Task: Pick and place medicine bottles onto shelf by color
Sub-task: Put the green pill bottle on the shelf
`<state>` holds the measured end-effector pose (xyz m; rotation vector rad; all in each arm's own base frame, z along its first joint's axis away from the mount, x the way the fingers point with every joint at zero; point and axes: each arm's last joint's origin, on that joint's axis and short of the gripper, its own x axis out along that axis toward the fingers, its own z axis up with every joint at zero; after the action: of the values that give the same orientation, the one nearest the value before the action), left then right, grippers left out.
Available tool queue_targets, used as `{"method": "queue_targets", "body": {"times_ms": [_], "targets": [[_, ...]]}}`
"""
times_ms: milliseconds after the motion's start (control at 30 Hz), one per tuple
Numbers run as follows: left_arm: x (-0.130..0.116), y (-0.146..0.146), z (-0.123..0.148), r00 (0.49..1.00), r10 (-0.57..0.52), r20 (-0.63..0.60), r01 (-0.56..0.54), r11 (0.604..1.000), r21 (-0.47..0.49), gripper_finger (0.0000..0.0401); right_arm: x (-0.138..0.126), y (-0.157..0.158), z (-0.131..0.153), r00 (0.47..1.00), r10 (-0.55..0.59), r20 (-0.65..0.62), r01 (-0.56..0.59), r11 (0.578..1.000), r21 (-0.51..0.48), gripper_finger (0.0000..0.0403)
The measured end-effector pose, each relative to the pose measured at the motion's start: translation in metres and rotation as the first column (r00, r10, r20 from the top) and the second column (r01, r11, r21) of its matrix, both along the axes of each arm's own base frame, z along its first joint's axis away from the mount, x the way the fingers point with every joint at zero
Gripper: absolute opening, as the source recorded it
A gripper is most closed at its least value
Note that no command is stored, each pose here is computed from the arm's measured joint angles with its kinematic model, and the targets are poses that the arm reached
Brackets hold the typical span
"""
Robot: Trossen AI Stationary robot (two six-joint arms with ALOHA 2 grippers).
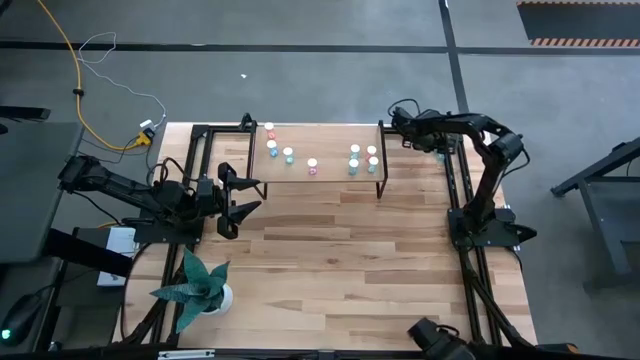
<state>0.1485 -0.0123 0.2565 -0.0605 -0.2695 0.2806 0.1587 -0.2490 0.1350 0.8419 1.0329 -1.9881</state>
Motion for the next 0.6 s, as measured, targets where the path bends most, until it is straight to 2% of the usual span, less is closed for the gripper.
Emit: {"method": "queue_targets", "body": {"times_ms": [167,267,433,600], "targets": [[0.000,0.000,0.000,1.000,-0.011,0.000,0.011,1.000,0.005,0.0257,0.004,0.002,-0.005,0.996,-0.089,-0.002,0.088,0.992,-0.088,0.0199],[0.000,-0.001,0.000,1.000,-0.028,0.002,0.028,1.000,0.009,0.0257,0.004,0.004,-0.005,0.984,-0.179,-0.016,0.173,0.967,-0.186,0.0199],[0.000,-0.001,0.000,0.999,-0.044,0.000,0.044,0.999,0.015,0.0257,0.005,0.017,0.000,0.953,-0.298,-0.056,0.262,0.902,-0.345,0.0199],[0.000,-0.001,0.000,0.999,-0.044,0.000,0.044,0.999,0.015,0.0257,-0.003,0.034,-0.009,0.896,-0.445,0.012,0.399,0.790,-0.465,0.0199]]}}
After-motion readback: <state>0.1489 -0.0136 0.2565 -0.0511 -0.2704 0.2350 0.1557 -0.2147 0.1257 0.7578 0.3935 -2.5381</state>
